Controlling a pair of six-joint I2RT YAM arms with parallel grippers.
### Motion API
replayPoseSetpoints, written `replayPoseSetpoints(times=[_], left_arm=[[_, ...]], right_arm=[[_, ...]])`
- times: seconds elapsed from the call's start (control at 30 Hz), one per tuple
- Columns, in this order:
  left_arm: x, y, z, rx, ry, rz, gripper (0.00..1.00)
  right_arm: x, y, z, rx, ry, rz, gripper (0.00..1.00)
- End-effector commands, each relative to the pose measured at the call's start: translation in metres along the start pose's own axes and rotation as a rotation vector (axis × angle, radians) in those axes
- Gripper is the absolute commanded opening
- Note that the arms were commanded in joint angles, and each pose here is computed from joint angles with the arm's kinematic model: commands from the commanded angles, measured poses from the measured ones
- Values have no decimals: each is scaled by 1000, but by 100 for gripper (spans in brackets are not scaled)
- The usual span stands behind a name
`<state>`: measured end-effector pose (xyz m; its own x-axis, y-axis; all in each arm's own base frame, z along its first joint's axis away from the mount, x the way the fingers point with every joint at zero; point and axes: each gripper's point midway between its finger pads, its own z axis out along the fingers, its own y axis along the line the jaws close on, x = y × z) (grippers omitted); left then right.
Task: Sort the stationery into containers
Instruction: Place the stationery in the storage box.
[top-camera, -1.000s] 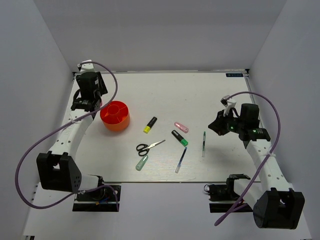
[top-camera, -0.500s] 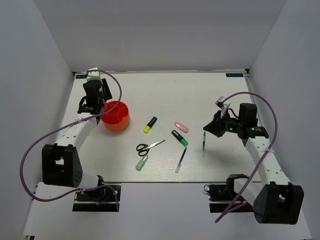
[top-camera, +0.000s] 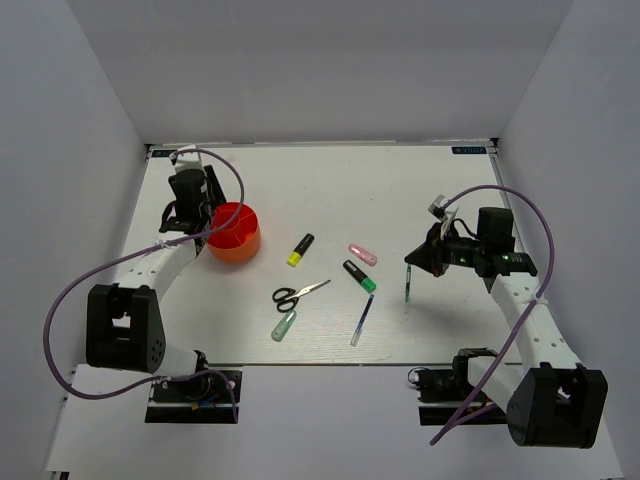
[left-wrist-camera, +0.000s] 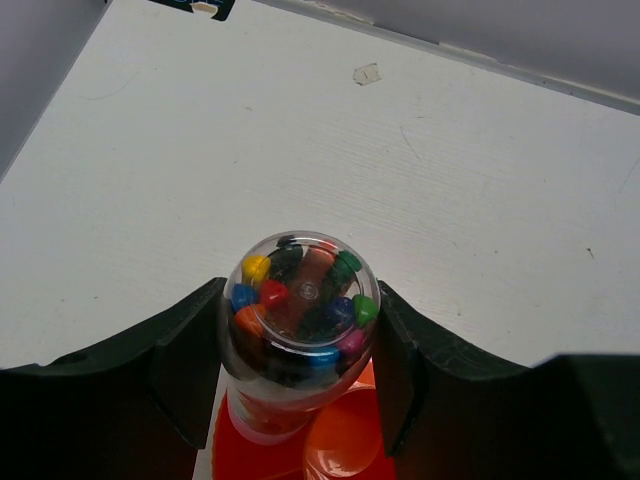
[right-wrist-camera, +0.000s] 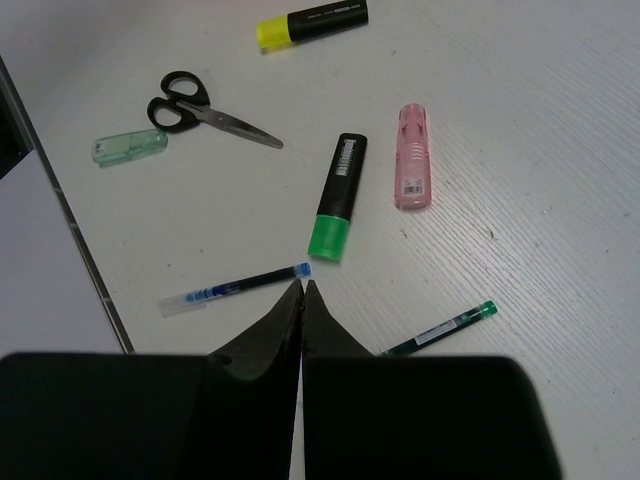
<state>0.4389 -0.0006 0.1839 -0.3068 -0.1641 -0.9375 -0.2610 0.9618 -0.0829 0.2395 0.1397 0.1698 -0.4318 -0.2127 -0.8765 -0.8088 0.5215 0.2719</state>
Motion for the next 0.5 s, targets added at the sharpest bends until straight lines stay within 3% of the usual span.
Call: replayPoseSetpoints(times=[0.0,0.3,0.47], left_arm=[[-10,-5,-2,16,-50,-37,0],[6,-4,-4,5,-40,-33,7],[17,3,-10,-9,-38,-50,18]], right_arm=[[-6,4,-1,-27,-19,-27,0],[-8,5,-2,-28,-24,-34,0],[-9,7,-3,-34,-29,-37,0]])
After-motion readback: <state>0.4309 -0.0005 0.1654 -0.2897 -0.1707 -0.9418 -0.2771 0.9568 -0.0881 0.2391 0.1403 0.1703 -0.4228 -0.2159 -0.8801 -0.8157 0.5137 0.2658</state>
